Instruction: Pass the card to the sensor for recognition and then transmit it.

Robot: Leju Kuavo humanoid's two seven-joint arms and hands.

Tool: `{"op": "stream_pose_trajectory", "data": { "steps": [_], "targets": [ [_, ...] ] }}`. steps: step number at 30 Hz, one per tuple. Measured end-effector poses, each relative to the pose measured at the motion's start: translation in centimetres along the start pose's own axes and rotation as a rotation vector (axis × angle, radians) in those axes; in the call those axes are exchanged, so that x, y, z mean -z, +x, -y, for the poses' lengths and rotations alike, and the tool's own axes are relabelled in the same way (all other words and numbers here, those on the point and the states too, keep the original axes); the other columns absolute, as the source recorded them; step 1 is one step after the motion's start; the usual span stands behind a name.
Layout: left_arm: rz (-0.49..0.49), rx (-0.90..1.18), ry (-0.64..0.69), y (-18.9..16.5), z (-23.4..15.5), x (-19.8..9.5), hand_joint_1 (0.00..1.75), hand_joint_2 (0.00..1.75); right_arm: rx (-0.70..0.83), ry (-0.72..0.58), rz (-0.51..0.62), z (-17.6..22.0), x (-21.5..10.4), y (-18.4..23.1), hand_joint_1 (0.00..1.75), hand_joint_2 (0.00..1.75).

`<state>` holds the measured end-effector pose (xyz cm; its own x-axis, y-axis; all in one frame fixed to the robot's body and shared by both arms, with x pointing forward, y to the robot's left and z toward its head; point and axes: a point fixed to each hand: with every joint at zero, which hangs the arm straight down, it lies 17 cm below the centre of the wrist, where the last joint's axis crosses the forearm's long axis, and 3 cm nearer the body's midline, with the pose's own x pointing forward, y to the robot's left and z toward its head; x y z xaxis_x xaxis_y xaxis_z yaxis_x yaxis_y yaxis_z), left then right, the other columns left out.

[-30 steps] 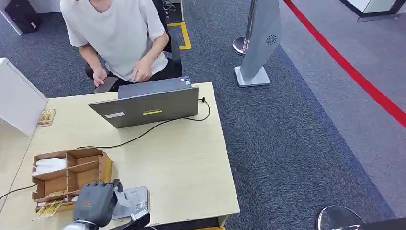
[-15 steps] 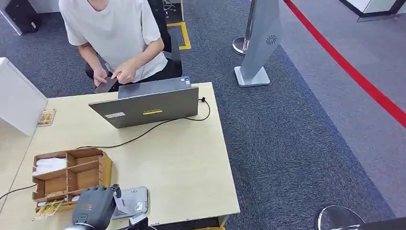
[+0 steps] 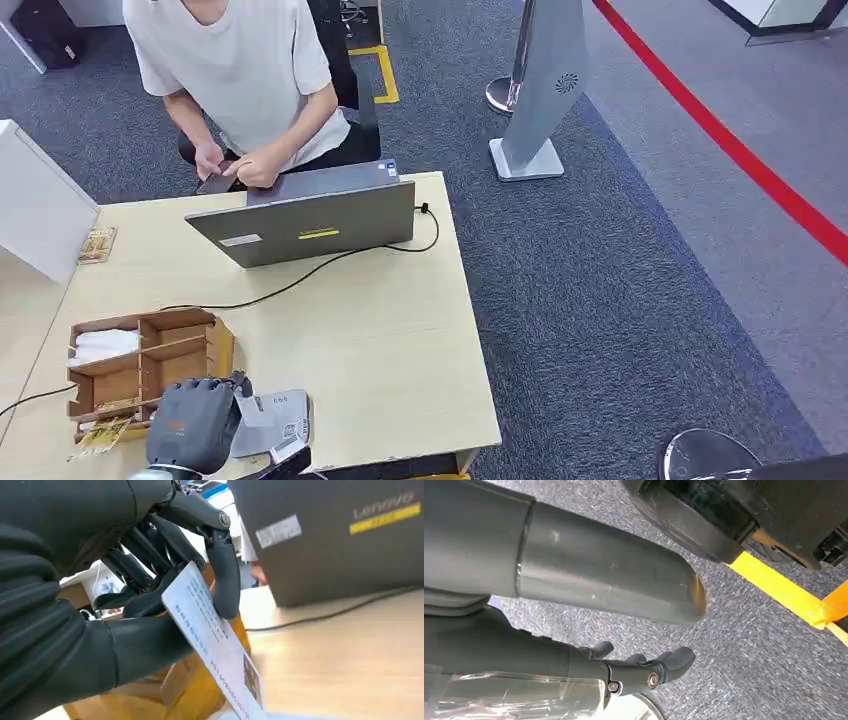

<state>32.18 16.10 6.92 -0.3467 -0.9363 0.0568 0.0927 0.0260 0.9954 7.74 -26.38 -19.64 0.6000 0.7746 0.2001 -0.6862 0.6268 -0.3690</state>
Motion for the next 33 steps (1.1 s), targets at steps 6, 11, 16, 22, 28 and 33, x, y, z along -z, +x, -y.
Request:
{"op": "stream_pose_trajectory", "data": {
  "steps": [6,11,16,22,28,33],
  "targets": [
    [0.048,-0.03,0.346,1.7,-8.4,0.5,1.75,1.75,0.0,0.012,0.014,-0.4,-0.2,0.0,0.0,0.0],
    [0.039,-0.062,0.613,1.0,-16.1,-0.2,1.75,1.75,-0.039,0.07,-0.003,-0.8,0.4,-1.6,0.0,0.0],
    [0.017,-0.012,0.856,-4.1,-23.5,1.6,1.75,1.75,-0.151,0.085,0.084,0.3,2.3,-0.9,0.0,0.0],
    [-0.12,0.114,0.895,-11.3,-26.8,4.4,1.75,1.75,-0.221,0.072,0.056,1.7,3.1,-0.8,0.0,0.0],
    [-0.24,0.283,0.849,-16.9,-28.2,7.2,1.75,1.75,-0.201,0.027,0.128,2.1,2.6,0.7,0.0,0.0],
    [-0.293,0.342,0.816,-20.3,-28.7,8.5,1.75,1.75,-0.178,0.029,0.129,1.9,2.4,0.7,0.0,0.0]
  ]
}}
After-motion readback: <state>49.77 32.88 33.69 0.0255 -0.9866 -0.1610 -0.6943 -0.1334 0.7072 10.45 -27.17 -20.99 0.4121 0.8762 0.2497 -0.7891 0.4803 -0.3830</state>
